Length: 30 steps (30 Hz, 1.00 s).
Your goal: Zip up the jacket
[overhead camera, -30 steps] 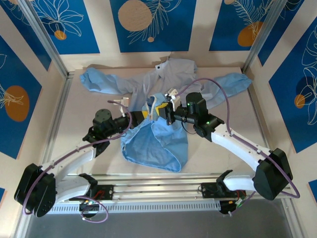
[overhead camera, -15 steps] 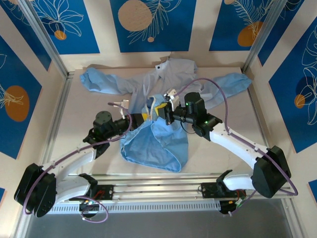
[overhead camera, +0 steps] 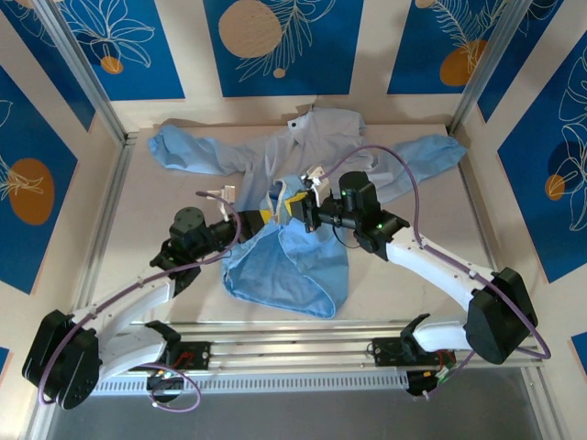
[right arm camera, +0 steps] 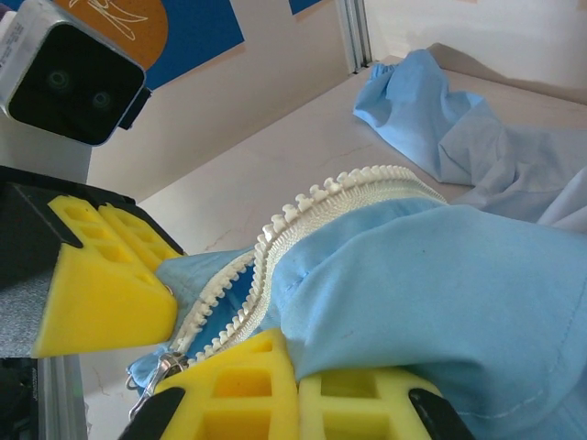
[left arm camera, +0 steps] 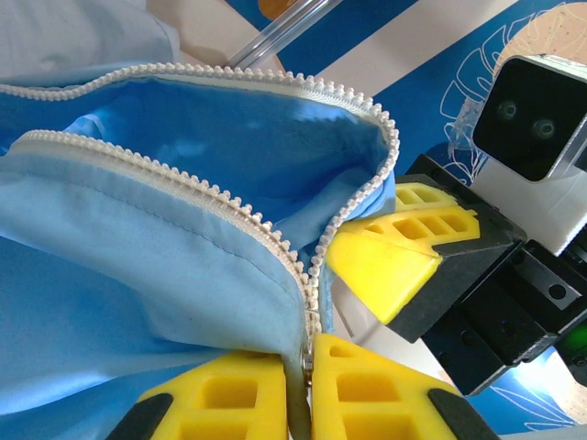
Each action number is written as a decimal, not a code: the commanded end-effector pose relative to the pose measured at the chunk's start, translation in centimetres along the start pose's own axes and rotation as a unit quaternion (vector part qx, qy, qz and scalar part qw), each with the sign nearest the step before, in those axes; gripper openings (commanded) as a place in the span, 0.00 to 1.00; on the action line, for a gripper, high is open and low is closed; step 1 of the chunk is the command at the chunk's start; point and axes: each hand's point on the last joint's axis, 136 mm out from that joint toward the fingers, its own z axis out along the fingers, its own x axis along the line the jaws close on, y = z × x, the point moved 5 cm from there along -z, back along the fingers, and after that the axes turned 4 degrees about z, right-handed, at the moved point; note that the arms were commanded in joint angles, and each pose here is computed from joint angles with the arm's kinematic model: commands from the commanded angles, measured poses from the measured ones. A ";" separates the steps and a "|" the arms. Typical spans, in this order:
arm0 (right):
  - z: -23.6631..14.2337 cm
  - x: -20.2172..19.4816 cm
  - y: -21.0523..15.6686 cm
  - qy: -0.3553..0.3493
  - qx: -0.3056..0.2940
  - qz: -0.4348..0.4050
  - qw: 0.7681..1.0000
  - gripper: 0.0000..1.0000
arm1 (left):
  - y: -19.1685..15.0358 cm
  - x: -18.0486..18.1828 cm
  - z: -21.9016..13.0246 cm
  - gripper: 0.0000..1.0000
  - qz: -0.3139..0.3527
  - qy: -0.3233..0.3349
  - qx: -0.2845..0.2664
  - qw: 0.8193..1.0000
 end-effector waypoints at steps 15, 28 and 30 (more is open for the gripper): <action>-0.1 0.8 0.6 0.015 -0.013 -0.010 1.000 0.00 | 1.0 -1.0 -0.1 0.00 0.000 -0.008 -0.019 1.000; -0.1 0.7 0.3 0.015 -0.010 -0.007 1.000 0.00 | 1.0 -0.8 -0.1 0.00 -0.009 -0.012 -0.022 1.000; -0.1 0.8 0.3 0.015 -0.009 -0.008 1.000 0.00 | 1.0 -0.8 -0.2 0.00 -0.010 -0.012 -0.024 1.000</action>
